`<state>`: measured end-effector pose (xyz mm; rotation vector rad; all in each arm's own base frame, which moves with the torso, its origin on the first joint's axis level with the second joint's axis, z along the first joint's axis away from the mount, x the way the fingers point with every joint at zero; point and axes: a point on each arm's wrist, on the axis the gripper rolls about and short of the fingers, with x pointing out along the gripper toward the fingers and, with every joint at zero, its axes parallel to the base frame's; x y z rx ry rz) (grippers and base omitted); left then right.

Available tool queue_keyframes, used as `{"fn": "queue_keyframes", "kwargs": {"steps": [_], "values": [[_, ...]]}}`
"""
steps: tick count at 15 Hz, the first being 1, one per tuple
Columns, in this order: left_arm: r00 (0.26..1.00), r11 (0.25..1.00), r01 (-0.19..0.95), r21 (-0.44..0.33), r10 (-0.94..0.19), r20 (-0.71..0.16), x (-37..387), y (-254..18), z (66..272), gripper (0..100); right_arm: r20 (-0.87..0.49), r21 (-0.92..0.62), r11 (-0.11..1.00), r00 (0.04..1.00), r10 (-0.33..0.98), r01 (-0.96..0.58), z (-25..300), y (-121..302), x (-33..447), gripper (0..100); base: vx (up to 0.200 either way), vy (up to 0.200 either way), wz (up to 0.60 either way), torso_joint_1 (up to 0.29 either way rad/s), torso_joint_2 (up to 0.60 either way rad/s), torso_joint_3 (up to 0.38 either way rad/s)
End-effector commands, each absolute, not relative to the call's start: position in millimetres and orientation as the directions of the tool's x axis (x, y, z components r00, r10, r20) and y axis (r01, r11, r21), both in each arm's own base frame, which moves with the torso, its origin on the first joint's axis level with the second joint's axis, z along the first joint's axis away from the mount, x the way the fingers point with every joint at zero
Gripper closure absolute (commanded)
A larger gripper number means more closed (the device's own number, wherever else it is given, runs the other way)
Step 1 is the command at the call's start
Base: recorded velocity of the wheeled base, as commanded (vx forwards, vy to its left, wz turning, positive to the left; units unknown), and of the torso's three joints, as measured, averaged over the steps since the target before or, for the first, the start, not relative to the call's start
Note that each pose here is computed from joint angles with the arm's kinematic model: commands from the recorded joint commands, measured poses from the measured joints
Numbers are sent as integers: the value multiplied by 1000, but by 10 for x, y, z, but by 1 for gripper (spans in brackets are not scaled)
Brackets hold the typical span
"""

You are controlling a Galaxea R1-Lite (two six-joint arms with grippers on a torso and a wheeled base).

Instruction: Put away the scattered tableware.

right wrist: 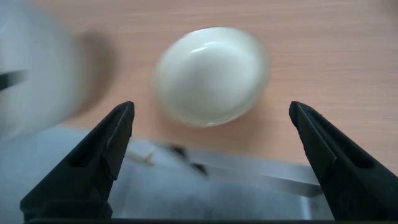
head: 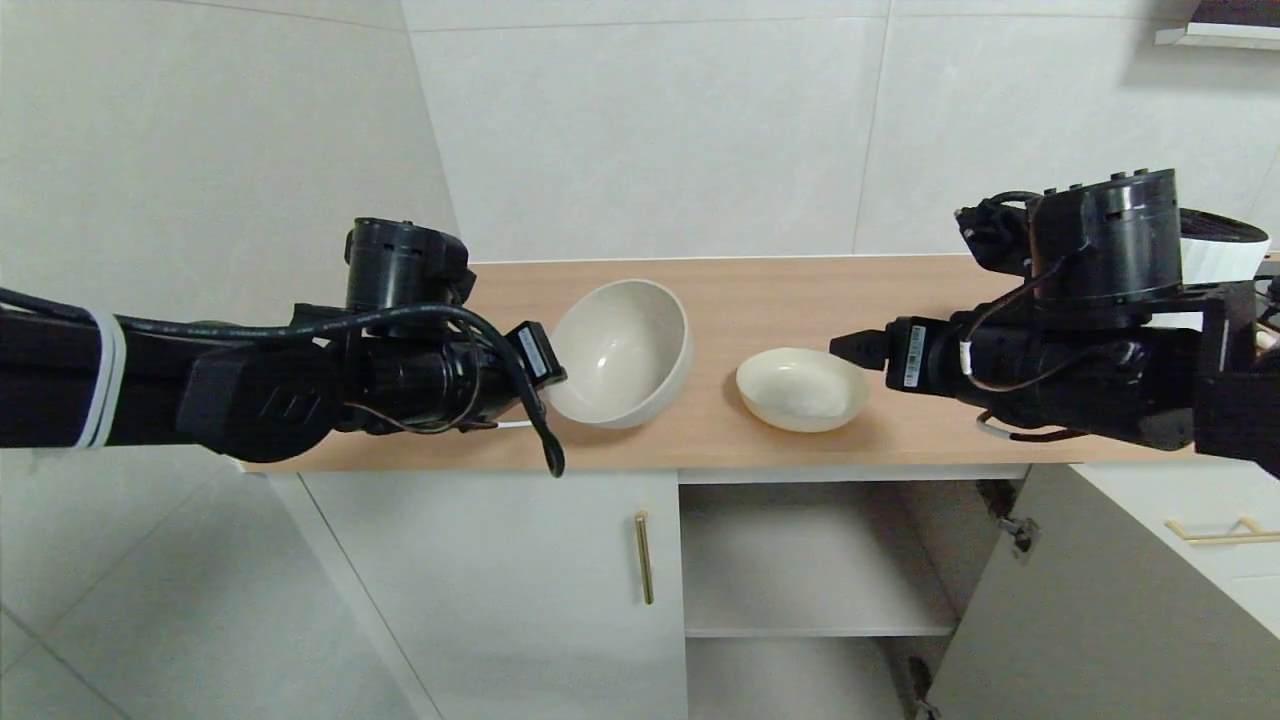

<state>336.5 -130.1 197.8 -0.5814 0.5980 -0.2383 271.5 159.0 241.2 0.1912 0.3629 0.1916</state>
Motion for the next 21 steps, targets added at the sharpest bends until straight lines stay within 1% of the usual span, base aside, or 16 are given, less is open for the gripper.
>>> {"fn": "queue_keyframes", "kwargs": {"steps": [1,3,7,12,13,18,20,21], "values": [[812,811,55,-582,-376,-447,3319,-1283,2037,100,-374,168,984,921,112,-52,2198,1703,2986,0,0,0,0,0,0,0],[810,811,59,-582,-380,-447,3303,-1289,2040,100,-405,138,990,913,44,14,2002,1739,3182,0,0,0,0,0,0,0],[811,810,59,-584,-380,-445,3295,-1292,2051,100,-442,128,989,897,-7,71,1767,1695,3460,0,0,0,0,0,0,0],[811,810,59,-584,-380,-445,3295,-1292,2051,100,-440,133,989,898,-6,71,1744,1691,3488,0,0,0,0,0,0,0],[811,810,59,-584,-380,-445,3295,-1292,2051,100,-440,133,989,898,-4,70,1744,1691,3488,100,0,0,0,0,0,0],[812,809,60,-584,-380,-443,3292,-1291,2057,100,-441,138,988,897,3,64,1750,1689,3481,100,0,0,0,0,0,0],[815,807,63,-587,-382,-436,3273,-1283,2085,100,-432,159,985,902,9,67,1806,1677,3456,100,0,0,0,0,0,0],[815,807,69,-587,-385,-434,3225,-1265,2103,100,-418,193,980,908,43,42,1925,1649,3387,100,0,0,0,0,0,0]]}}
